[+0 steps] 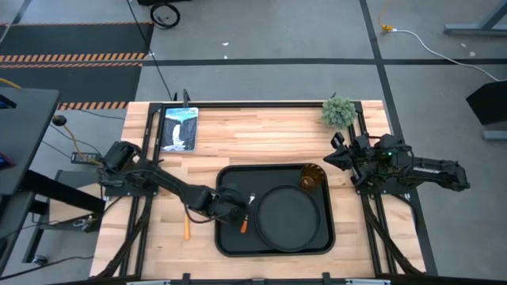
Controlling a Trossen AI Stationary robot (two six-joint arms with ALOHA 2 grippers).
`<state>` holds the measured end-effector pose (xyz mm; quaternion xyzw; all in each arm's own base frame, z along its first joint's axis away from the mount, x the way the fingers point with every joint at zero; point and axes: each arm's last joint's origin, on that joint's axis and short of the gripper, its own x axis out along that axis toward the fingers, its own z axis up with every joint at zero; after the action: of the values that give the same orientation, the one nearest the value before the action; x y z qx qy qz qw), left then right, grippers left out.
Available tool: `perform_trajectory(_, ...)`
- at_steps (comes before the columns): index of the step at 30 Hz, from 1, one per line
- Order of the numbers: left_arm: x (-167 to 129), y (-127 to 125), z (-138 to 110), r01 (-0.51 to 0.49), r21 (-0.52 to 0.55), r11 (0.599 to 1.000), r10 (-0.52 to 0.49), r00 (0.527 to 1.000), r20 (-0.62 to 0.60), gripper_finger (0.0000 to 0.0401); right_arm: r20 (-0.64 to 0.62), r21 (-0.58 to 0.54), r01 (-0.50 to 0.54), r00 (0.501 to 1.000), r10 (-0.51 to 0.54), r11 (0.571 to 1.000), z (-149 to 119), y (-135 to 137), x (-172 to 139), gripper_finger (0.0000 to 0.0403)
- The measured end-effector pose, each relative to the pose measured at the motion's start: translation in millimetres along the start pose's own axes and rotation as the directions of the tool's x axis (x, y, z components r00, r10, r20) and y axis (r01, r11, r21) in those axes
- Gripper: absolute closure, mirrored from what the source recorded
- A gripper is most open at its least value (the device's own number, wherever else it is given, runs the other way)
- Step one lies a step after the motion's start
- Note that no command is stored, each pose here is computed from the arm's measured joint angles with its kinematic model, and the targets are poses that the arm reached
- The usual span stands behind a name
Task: Pick and place plate/cup/fork/spoon on tray
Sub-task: Put the fork on the serving tray
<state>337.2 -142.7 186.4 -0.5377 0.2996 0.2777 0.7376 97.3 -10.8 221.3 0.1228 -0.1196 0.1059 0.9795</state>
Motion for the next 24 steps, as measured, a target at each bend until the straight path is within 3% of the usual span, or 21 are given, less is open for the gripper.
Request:
perform_trajectory(5, -7.3, -16.6, 1.2, 0.006, 0.028, 1.0, -0.007, 0.999, 0.038, 0.0377, 0.0, 0.0, 0.0, 1.0, 0.0, 1.0, 0.0, 0.0, 0.0, 0.0385)
perform_trajectory(19, 30.2, -11.2, -19.3, -0.285, 0.032, 0.958, 0.286, 0.957, -0.049, 0.0377, 0.001, -0.003, -0.001, 1.0, 0.001, 1.0, 0.1, 0.1, 0.0, 0.0385)
perform_trajectory(24, 35.3, -11.8, -21.4, -0.307, 0.038, 0.951, 0.308, 0.95, -0.052, 0.0377, 0.0, 0.0, -0.002, 1.0, 0.002, 1.0, 0.1, 0.1, 0.0, 0.0385)
